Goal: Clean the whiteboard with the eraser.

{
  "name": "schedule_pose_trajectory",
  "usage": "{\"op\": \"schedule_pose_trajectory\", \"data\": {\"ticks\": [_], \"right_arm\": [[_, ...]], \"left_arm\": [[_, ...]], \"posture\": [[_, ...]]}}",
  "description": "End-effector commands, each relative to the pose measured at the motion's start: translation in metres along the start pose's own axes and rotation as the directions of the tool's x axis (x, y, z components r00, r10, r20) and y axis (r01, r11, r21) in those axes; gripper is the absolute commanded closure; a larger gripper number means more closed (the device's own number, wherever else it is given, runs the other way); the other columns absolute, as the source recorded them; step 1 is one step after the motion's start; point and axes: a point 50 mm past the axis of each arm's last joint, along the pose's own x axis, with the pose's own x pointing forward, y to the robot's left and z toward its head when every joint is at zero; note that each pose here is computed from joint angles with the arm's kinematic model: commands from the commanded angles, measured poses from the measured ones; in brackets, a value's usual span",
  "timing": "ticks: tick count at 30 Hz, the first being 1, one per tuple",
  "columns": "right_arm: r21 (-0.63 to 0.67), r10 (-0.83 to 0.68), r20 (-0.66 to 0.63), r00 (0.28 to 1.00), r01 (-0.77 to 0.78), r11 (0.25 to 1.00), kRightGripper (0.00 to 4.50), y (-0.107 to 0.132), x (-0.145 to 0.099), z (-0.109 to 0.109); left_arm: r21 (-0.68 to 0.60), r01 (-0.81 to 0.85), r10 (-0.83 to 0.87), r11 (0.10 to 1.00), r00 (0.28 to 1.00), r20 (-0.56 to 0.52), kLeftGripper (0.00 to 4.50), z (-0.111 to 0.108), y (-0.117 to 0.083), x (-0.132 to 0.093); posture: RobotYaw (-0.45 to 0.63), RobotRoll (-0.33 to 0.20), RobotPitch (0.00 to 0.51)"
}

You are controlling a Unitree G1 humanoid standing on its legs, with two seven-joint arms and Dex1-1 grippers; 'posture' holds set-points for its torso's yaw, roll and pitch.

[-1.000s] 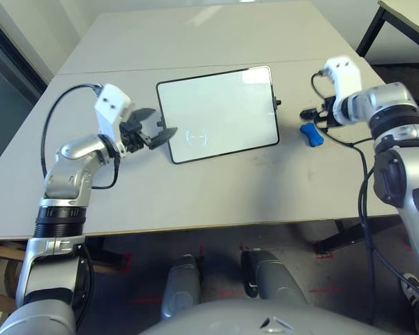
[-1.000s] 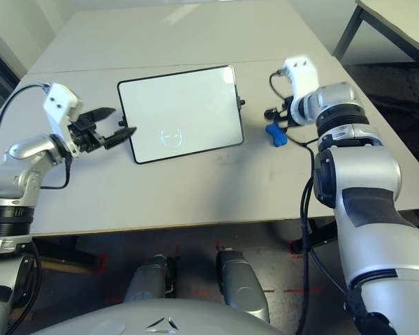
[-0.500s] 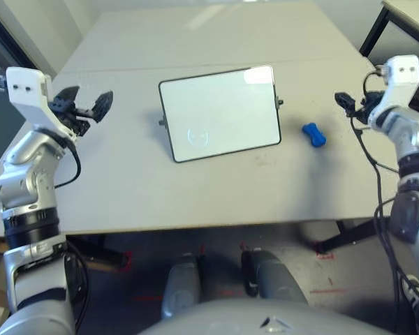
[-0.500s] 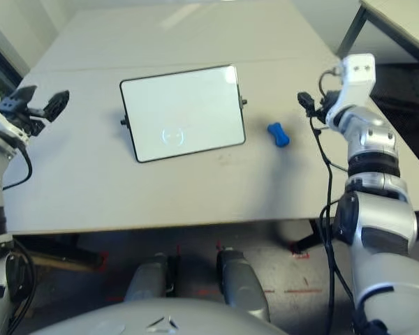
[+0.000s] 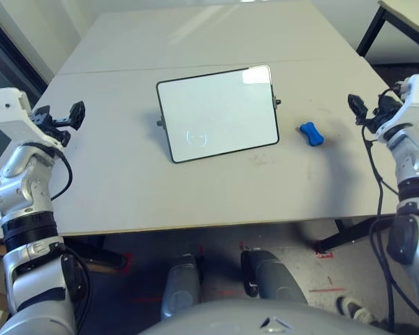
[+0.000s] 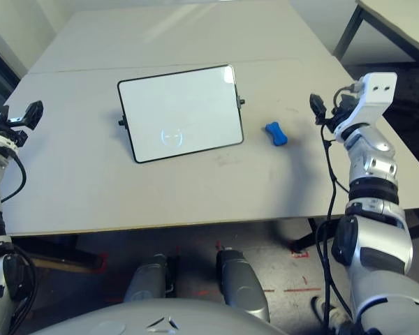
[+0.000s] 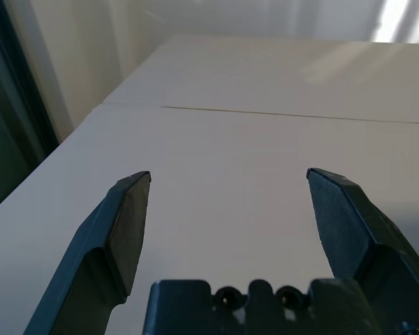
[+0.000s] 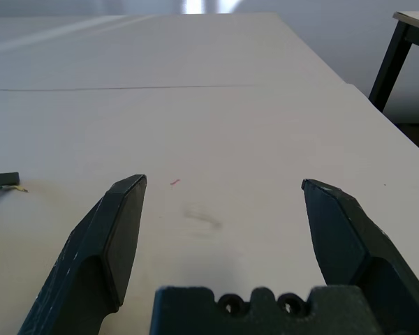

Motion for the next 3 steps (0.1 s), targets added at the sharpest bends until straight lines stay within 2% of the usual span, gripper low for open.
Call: {"op": "schedule_pose_trajectory", "data": {"ticks": [1, 3], "right_arm": [[-0.009, 0.006, 0.029, 1.000, -0.006, 1.000, 0.02, 0.0037, -0.0001, -0.0004], [-0.013, 0.008, 0.032, 0.999, -0.008, 1.000, 0.02, 0.0051, 0.0001, -0.0011]], "left_arm": [[0.008, -0.028, 0.028, 1.000, 1.000, -0.010, 0.00, -0.0041, 0.0075, -0.0024], [0.007, -0.029, 0.029, 1.000, 1.000, -0.011, 0.00, -0.0046, 0.0078, -0.0016]], "posture": [[0.00, 0.000, 0.074], [0.00, 0.000, 0.073]]}}
